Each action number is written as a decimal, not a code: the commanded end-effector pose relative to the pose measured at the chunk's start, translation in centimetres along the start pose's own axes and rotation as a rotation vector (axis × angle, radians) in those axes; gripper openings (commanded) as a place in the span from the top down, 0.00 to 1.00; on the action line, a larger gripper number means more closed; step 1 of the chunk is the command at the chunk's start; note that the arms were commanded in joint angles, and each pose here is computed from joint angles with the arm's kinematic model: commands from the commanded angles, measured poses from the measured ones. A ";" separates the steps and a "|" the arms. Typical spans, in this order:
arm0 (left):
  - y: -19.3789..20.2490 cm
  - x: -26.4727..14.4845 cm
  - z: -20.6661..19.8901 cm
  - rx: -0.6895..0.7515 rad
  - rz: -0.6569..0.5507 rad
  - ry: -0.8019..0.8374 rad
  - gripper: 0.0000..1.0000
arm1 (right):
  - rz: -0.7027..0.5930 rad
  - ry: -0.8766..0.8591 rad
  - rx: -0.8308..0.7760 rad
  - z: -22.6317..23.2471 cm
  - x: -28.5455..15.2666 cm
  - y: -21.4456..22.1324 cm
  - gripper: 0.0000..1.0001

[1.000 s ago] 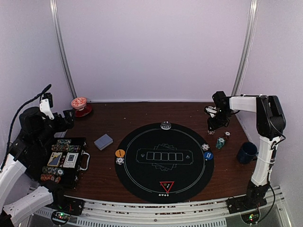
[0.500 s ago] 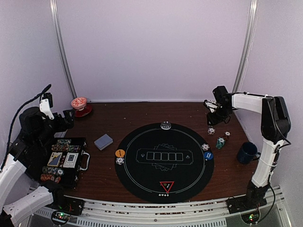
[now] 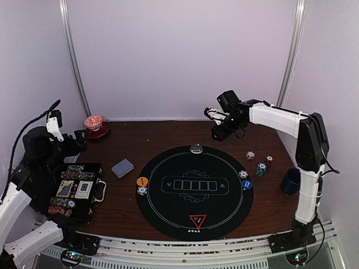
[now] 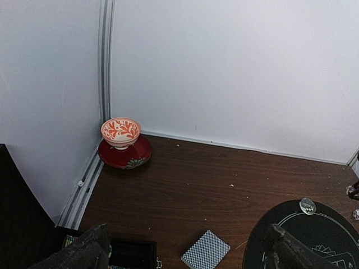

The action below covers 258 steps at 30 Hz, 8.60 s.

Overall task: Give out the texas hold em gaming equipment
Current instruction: Place the poker chips pile in the dealer area, then pick up the pile of poker chips from the pile of poker chips, then place the poker chips pile in the small blind area.

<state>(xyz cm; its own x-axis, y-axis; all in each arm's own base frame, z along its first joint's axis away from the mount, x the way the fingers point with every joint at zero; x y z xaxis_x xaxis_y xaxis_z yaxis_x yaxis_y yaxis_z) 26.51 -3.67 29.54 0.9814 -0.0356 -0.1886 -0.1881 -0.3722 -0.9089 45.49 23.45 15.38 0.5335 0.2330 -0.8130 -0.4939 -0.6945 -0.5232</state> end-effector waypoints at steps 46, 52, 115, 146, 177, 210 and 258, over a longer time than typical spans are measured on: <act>-1.3 0.2 0.6 -0.047 -0.055 -0.004 0.02 | -0.035 0.149 -0.255 8.8 14.1 -8.3 0.73; -1.2 0.3 0.6 -0.050 -0.053 -0.003 0.02 | -0.031 0.137 -0.257 8.9 14.2 -8.0 0.71; -1.5 -0.1 0.5 -0.051 -0.059 0.014 0.02 | 0.197 0.075 0.167 -5.0 -5.4 17.1 0.06; -1.9 -0.4 0.4 -0.054 -0.076 0.019 0.02 | 0.350 -0.019 0.181 -3.3 -2.5 23.0 0.37; -2.0 -0.5 0.4 -0.054 -0.080 0.019 0.02 | 0.331 -0.055 0.169 -2.7 -3.1 22.8 0.65; -1.9 -0.4 0.4 -0.052 -0.075 0.017 0.02 | 0.184 -0.011 0.065 0.4 -0.2 11.6 0.68; -2.1 -0.6 0.4 -0.053 -0.083 0.019 0.02 | 0.329 -0.031 0.018 2.5 4.0 16.7 0.67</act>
<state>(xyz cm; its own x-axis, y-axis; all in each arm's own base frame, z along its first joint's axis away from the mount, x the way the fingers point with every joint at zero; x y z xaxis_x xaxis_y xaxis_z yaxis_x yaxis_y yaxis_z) 26.23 -2.69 30.22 0.9868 -0.0270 -0.1595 -0.1564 -0.4110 -0.8981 37.66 15.08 3.57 0.3322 0.0452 -0.9421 -0.6417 -0.7212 -0.2609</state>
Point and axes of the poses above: each gripper's point midway between its finger pads, its own x axis out along the fingers, its own z axis along the line the jaws close on, y = z × x, the point moved 1 cm from there along -x, back along the fingers, and after that the axes turned 10 degrees about -x, right-handed, at the moved point
